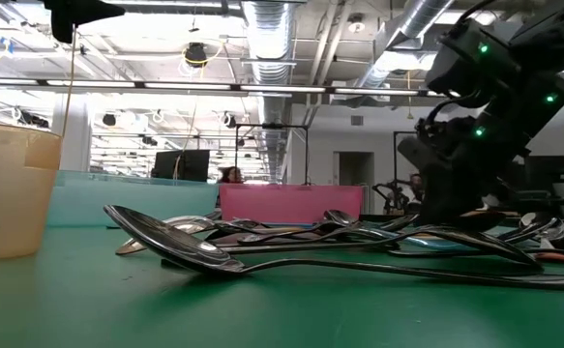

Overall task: Sort silverware by color (type)
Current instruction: Put the blue spoon into the orange bin

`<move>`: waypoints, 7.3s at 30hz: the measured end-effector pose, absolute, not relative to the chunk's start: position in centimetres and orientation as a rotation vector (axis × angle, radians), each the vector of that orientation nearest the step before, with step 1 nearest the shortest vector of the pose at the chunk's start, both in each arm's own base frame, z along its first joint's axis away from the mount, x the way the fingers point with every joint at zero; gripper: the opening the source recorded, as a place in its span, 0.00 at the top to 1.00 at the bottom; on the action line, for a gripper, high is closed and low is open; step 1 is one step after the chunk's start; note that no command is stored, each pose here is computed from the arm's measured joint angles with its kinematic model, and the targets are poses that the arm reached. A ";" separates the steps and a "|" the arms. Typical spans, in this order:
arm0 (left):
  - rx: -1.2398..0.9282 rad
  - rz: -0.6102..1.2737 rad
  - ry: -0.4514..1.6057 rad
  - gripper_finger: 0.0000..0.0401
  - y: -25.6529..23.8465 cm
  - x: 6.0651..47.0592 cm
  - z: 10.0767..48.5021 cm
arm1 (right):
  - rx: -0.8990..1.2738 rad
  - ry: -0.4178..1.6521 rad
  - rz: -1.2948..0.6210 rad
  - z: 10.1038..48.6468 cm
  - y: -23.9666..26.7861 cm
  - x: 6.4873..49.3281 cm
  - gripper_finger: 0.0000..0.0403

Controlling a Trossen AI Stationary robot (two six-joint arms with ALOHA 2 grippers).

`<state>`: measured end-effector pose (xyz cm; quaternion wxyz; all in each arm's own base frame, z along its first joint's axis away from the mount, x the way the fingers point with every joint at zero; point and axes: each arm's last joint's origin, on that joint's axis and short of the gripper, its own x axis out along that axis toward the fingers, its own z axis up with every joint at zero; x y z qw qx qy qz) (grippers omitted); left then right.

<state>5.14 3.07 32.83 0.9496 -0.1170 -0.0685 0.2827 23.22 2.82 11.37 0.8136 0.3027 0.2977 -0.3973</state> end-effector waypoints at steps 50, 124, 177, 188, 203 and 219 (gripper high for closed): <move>-0.238 0.575 -0.140 0.61 3.1 5.2 32.8 | 0.483 -0.099 -0.379 20.1 2.9 28.3 0.98; -0.275 0.573 -0.150 0.61 3.1 5.2 32.8 | 0.289 -0.207 -0.210 24.8 4.5 30.6 0.97; -0.286 0.614 -0.161 0.61 3.2 5.1 32.8 | 0.260 -0.275 -0.126 25.6 4.4 30.5 0.97; -0.288 0.613 -0.160 0.61 3.2 5.1 32.8 | 0.261 -0.349 -0.022 23.6 5.5 35.1 0.97; -0.318 0.613 -0.166 0.61 3.2 5.1 32.8 | 0.285 -0.350 0.255 25.2 7.0 43.8 0.97; -0.340 0.649 -0.171 0.61 3.3 5.0 32.7 | 0.290 -0.532 0.359 29.5 9.9 45.1 0.97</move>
